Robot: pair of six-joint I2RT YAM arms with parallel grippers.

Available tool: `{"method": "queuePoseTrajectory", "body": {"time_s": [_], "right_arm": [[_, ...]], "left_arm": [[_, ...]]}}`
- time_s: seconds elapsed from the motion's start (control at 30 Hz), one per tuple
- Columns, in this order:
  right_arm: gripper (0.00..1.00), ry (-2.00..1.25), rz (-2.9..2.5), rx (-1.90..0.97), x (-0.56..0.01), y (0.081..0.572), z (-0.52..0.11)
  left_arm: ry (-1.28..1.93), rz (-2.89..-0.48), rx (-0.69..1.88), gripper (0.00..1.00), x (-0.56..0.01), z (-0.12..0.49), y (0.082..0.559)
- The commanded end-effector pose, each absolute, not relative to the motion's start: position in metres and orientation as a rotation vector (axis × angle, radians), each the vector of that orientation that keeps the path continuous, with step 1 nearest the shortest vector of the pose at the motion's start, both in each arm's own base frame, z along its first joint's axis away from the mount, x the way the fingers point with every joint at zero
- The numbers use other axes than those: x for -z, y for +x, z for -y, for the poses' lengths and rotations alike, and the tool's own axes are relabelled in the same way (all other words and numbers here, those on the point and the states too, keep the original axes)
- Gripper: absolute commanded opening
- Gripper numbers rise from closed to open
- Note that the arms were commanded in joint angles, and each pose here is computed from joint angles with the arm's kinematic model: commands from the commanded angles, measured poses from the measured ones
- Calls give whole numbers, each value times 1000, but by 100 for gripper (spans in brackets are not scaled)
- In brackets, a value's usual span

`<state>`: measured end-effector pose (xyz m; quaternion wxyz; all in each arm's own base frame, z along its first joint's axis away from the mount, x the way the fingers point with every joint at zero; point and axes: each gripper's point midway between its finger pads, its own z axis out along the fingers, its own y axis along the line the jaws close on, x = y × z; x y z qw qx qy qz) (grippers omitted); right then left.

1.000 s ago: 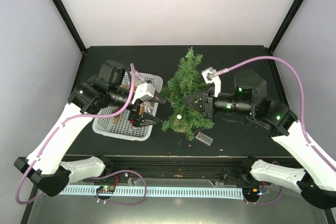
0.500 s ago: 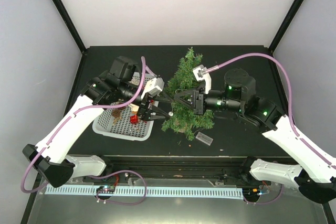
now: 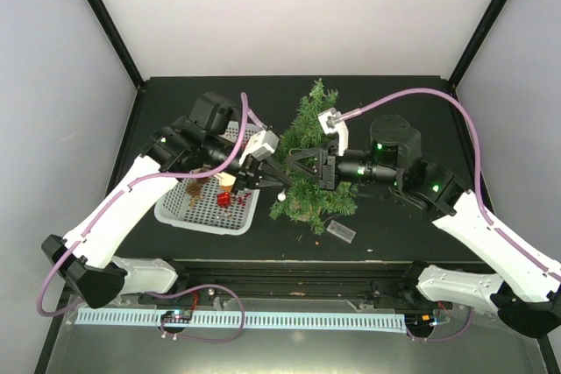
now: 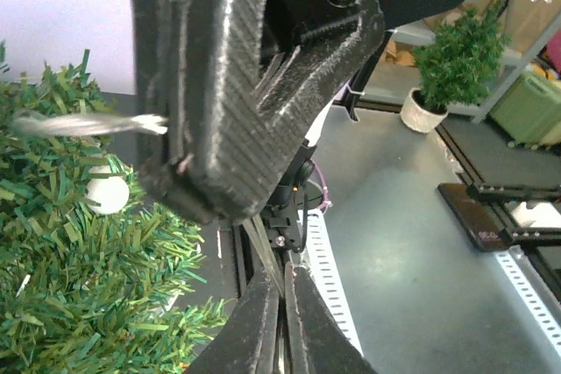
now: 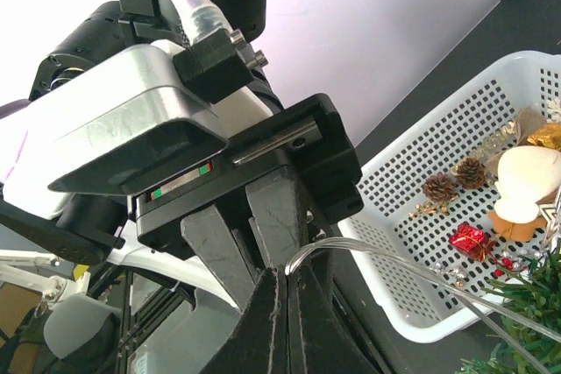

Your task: Decorate the small christmas tree

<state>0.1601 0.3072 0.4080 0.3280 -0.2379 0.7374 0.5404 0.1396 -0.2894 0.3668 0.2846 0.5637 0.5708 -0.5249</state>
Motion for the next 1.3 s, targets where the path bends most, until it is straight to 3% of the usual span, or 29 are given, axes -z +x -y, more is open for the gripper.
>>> {"method": "queuePoseTrajectory", "body": {"time_s": [0.0,0.27,0.8,1.03,1.27], "right_arm": [[1,-622,-1900,-1435,-413,160,-311],[5,-618,-1889,-1401,-414,160,-304],[60,-618,-1817,-1300,-430,152,-276],[67,-592,-1716,-1257,-455,144,-252],[70,-581,-1616,-1242,-478,132,-231]], "left_arm": [[1544,-1455,1406,2,-379,291,133],[1559,-1478,1140,2,-377,286,152],[1392,-1460,467,2,-407,255,226],[1318,-1487,228,2,-401,245,274],[1300,-1502,176,2,-388,256,314]]}}
